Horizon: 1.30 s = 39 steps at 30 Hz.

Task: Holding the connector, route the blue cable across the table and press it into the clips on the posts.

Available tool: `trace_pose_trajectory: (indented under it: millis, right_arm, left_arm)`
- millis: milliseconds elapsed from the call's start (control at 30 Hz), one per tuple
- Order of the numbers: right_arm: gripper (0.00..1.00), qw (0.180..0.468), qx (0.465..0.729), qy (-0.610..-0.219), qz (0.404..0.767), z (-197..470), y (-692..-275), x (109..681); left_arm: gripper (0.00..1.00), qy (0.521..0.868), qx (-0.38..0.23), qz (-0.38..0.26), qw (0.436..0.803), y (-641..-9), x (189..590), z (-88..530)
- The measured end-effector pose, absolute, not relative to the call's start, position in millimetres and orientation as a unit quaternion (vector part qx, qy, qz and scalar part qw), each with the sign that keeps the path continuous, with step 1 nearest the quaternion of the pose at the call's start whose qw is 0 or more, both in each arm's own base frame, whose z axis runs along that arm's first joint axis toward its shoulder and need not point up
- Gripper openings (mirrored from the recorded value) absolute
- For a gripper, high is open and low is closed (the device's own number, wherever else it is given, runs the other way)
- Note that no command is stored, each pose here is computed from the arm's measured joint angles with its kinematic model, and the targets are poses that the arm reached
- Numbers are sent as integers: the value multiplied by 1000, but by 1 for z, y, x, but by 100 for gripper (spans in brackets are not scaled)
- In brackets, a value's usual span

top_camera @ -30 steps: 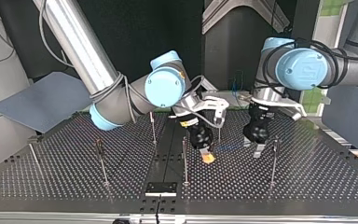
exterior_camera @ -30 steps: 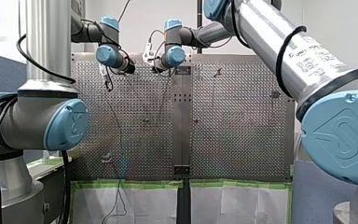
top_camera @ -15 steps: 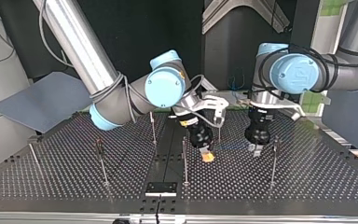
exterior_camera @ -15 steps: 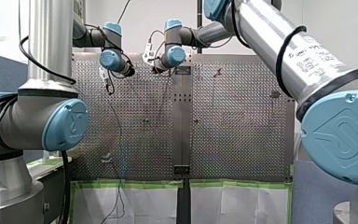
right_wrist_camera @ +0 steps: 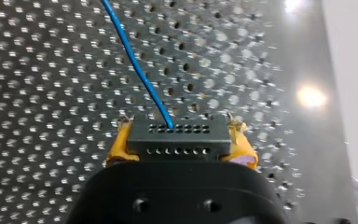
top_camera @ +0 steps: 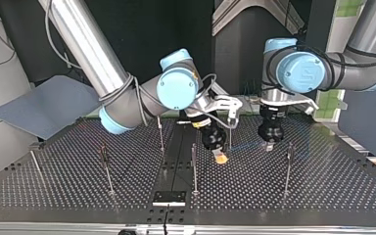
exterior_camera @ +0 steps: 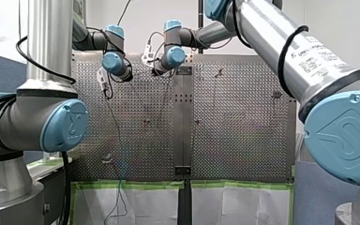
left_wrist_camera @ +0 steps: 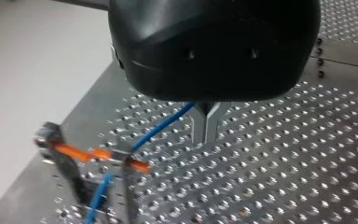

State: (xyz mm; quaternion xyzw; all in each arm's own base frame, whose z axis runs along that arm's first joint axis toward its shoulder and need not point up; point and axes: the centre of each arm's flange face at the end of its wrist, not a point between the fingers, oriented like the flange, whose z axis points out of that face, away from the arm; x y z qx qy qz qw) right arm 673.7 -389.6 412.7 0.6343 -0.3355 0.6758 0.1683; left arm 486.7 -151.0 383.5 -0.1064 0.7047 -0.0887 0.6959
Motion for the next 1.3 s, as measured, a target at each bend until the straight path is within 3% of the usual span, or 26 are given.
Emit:
trace_pose_trajectory:
  millis: [600,1300]
  right_arm:
    - [0,158,678,-351,626,346,-374,666]
    - [0,149,726,-362,565,264,-350,646]
  left_arm:
    - [2,712,-115,-80,688,-154,466,321]
    - [2,755,-117,-71,642,-164,422,219]
